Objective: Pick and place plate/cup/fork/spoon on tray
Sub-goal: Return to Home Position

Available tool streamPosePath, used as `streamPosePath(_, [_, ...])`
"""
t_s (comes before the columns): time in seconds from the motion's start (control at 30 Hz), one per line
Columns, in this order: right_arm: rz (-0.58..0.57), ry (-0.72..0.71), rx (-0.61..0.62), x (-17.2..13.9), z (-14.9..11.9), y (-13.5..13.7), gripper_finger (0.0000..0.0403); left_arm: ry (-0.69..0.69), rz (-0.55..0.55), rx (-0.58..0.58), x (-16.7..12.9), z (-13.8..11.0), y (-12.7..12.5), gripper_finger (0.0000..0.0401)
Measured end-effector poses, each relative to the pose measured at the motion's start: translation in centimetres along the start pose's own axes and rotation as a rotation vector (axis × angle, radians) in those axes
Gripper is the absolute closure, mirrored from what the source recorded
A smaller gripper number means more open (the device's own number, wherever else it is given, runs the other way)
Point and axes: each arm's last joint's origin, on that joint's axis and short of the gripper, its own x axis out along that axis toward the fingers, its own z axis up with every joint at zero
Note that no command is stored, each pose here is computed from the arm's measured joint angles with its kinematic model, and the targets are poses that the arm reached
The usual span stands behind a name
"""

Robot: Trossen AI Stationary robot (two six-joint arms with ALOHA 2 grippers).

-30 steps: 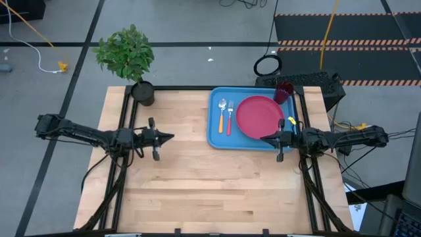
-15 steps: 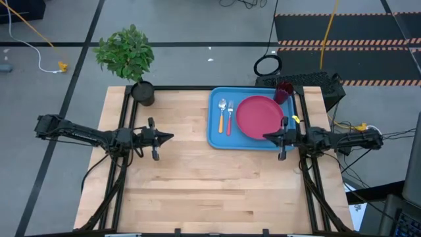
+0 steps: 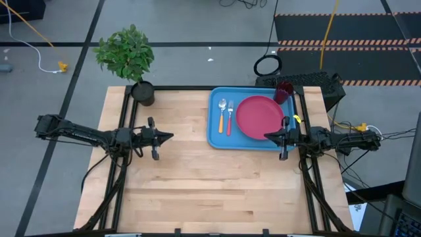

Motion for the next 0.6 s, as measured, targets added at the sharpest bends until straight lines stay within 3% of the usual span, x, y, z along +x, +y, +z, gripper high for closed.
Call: streamPosePath(0.6, [0.023, -0.019, 0.006, 0.03, 0.09, 0.07, 0.0403, -0.036, 0.002, -0.001, 0.00, 0.38, 0.02, 0.0391])
